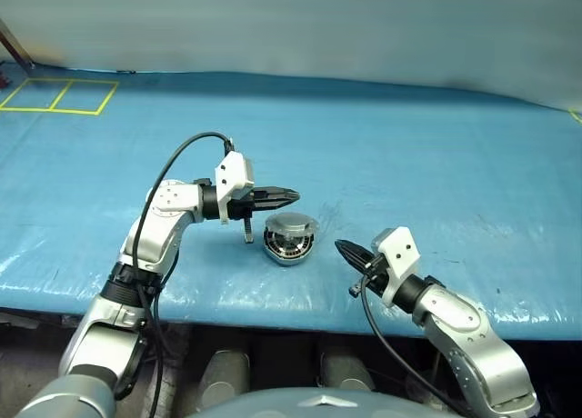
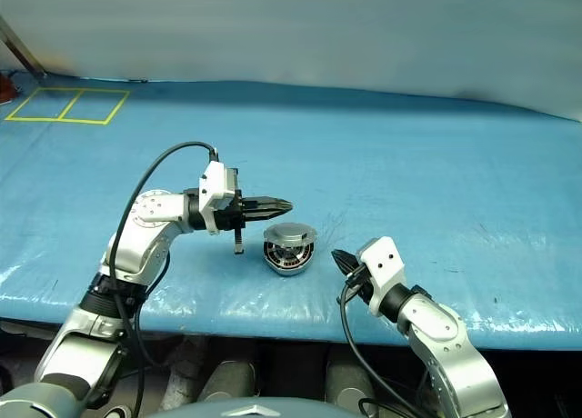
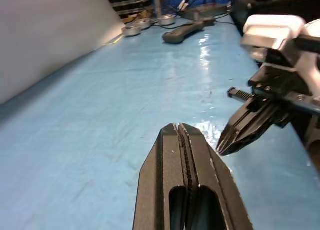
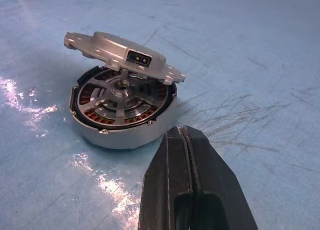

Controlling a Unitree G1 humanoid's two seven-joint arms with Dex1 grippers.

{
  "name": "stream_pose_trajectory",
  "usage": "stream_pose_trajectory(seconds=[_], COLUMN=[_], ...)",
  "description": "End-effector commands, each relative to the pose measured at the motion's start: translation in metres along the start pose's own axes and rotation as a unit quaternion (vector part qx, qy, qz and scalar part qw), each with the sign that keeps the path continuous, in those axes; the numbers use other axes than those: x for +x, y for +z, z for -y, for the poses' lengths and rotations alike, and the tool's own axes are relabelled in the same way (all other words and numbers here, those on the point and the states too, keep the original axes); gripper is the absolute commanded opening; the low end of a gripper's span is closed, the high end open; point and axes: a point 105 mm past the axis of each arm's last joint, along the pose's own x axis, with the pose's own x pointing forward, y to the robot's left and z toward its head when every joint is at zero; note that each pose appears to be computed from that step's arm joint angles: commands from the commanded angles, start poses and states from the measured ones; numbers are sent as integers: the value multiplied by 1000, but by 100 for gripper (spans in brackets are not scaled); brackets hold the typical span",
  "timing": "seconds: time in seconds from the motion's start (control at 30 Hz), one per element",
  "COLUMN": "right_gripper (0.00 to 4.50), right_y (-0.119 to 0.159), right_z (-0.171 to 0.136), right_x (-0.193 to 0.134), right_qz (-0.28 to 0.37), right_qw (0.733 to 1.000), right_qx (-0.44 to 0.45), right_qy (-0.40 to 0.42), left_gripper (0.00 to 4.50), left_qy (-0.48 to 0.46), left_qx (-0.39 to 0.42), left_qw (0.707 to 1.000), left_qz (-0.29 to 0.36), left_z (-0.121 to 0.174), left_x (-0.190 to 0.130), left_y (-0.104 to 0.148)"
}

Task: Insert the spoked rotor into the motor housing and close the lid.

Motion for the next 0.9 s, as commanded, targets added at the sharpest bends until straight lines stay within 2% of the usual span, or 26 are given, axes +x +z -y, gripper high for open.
stream_pose_trajectory(seconds=[0.03,0.2,0.37,0.47,0.7,0.8,0.9], right_gripper=[0,0,0,0,0,0,0], right_y=[12,12,10,9,8,12,16], right_z=[-1,-1,-2,-3,-3,-3,-1], right_x=[1,0,-3,-5,-3,-1,1], right_qz=[24,22,17,18,17,24,25], right_qw=[1000,1000,1000,1000,1000,1000,999], right_qx=[-14,-20,-18,-10,-10,-13,-25], right_qy=[7,3,-3,-9,-9,-7,-9], left_gripper=[4,4,4,4,4,4,4], left_qy=[9,-23,-63,-119,-150,-119,-50], left_qx=[28,0,-25,12,50,37,-27], left_qw=[999,998,997,987,971,980,997], left_qz=[-16,-51,-46,-106,-177,-153,-50], left_z=[-10,5,23,41,49,43,25], left_x=[2,14,17,8,-7,-4,7], left_y=[-4,-36,-43,-65,-91,-86,-54])
